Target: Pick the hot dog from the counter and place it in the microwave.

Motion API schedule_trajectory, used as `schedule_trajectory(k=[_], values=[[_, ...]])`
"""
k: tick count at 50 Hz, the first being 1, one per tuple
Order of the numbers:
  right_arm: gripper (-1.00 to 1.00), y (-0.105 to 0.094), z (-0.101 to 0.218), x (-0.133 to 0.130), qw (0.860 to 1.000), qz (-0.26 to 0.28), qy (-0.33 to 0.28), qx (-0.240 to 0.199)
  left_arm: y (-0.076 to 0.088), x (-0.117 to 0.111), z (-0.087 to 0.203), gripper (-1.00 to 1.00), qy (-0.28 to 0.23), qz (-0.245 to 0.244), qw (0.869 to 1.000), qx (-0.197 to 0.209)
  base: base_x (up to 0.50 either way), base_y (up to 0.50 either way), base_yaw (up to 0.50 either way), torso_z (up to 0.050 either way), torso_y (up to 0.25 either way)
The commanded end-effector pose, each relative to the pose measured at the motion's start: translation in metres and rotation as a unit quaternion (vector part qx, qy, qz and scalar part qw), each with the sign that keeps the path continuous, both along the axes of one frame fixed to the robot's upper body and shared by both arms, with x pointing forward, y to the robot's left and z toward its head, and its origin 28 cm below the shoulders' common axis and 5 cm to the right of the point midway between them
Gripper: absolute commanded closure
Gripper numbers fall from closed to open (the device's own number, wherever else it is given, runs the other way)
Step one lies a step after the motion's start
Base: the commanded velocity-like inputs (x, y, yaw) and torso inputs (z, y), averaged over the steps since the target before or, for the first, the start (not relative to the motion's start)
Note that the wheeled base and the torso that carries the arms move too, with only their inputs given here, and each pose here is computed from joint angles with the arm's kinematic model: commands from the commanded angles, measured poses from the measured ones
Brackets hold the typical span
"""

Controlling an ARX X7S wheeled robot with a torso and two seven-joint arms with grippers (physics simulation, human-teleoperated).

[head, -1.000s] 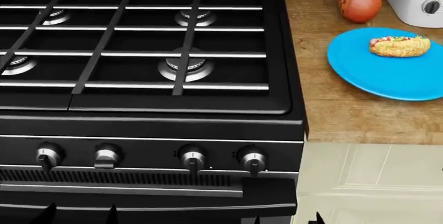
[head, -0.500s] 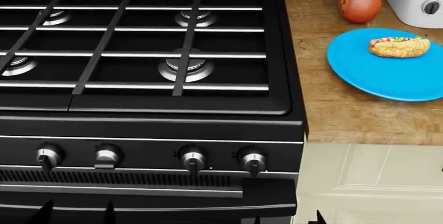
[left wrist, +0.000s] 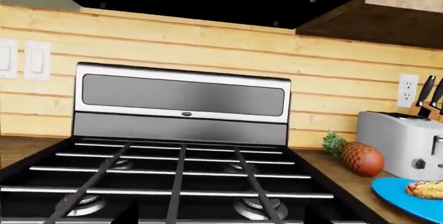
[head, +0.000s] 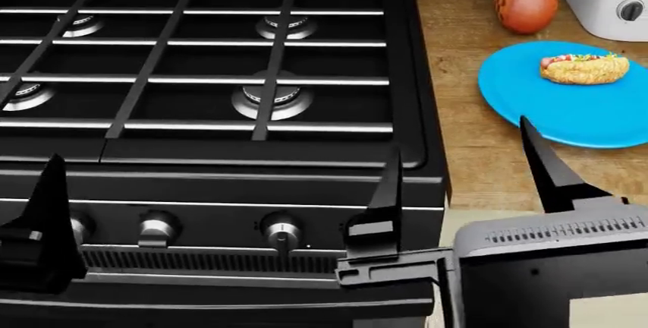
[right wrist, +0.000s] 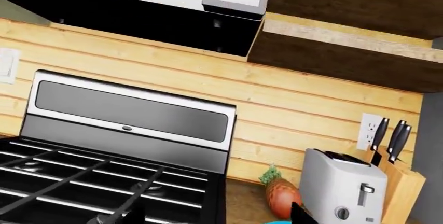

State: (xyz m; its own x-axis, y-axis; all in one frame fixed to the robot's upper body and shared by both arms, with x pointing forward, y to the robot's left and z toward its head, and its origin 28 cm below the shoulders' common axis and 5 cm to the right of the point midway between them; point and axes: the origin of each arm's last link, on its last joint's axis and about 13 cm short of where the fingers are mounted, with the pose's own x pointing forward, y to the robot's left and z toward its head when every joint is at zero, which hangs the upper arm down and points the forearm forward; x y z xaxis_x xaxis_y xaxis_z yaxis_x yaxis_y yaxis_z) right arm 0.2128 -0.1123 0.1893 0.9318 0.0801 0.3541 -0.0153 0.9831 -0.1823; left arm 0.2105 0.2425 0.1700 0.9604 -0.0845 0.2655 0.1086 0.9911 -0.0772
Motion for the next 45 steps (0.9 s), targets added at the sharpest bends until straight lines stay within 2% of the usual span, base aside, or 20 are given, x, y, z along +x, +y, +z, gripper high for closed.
schedule_trajectory(k=[1,5,9,45], values=[[-1.0,-0.0021,0.0314,-0.0188,0.999,0.017,-0.025,-0.011,0.0002,-0.0153,0.0276,-1.0,-0.023,-0.023,0.999,0.027,0.0,0.0,0.0,0.0,0.0],[-1.0,-0.002,0.033,-0.0185,0.999,0.023,-0.02,-0.009,-0.0002,-0.0189,0.0284,-1.0,-0.023,-0.021,0.999,0.024,0.0,-0.03,0.0,0.0,0.0],[-1.0,-0.0027,0.0321,-0.0193,1.0,0.028,-0.01,0.001,-0.0019,-0.0219,0.0266,-1.0,-0.02,-0.021,0.999,0.024,0.0,-0.5,0.0,0.0,0.0],[-1.0,-0.0023,0.0293,-0.018,1.0,0.025,-0.002,0.005,-0.0011,-0.0249,0.0215,-1.0,-0.01,-0.016,1.0,0.019,0.0,-0.5,0.0,0.0,0.0]])
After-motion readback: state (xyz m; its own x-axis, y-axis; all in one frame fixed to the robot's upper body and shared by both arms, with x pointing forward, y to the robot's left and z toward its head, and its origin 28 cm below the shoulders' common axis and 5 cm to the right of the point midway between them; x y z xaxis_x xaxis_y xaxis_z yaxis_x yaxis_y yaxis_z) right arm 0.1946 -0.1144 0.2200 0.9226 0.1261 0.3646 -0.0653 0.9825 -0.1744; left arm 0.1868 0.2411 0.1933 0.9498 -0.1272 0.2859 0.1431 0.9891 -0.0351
